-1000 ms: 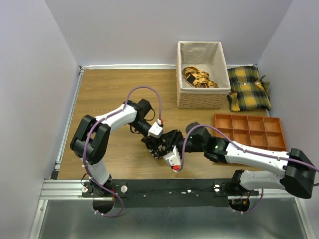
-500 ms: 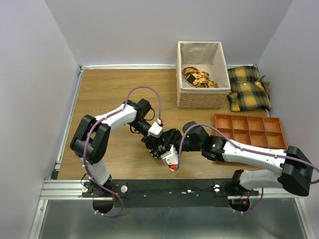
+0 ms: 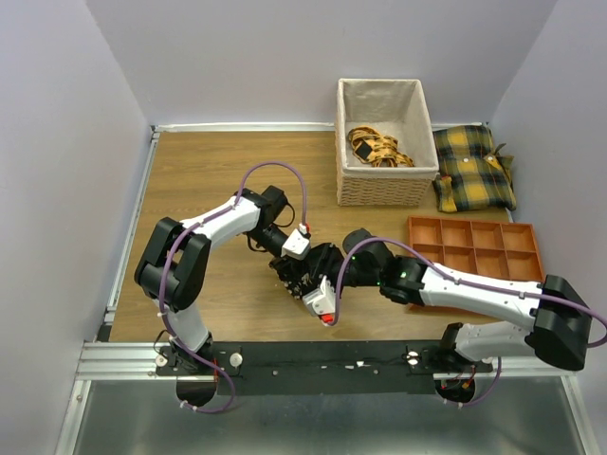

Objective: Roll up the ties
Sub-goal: Pick up the tie at the center of the board.

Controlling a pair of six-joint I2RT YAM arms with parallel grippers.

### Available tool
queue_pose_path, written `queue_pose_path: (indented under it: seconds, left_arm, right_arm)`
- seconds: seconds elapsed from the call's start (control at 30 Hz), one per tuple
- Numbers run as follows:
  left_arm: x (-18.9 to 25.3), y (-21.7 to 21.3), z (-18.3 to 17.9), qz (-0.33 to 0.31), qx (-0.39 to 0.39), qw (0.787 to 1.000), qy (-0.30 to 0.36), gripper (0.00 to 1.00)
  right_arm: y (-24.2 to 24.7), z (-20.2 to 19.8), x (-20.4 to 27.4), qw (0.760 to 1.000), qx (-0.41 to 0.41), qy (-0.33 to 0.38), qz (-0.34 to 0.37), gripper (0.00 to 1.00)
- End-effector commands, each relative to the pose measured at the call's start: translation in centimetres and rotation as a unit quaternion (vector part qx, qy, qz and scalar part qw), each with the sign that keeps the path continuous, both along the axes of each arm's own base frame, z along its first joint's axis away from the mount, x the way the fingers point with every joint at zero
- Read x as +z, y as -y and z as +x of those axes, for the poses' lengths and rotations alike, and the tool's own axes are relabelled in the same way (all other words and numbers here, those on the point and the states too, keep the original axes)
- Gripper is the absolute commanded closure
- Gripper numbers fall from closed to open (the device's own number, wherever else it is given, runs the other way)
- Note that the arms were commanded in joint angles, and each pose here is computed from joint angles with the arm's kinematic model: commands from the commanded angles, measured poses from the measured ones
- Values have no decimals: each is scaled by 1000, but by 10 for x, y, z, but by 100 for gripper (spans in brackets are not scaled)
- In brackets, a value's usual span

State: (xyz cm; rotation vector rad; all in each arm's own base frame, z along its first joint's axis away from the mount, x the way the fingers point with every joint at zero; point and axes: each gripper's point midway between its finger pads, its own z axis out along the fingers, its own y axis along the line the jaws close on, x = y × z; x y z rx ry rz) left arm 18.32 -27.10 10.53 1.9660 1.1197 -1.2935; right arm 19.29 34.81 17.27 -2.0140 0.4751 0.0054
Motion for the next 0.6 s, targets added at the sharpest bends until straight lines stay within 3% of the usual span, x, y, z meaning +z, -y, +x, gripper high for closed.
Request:
queue_pose_path:
  seconds: [0.0,0.37,0.5,0.53,0.57]
  left_arm:
    - [10,6,0,-21,-1,1000,-11,100]
    - [12,6,1,-25,-1,1000,-7,100]
    - [12,6,0,-25,0,1000,-9,100]
    - [13,5,1,-26,1,1000,-8,100]
    - [13,5,1,-26,2,1000,-10,100]
  right_arm:
    - [-4,7,3,1000,-4,20,-15,48]
    - [-6,7,-11,999,6,14,-44,53]
    - [-3,9,-16,998,-2,10,-57,71]
    - [-2,10,-16,998,-7,9,-59,82]
    - [-2,10,-14,998,-10,10,-56,86]
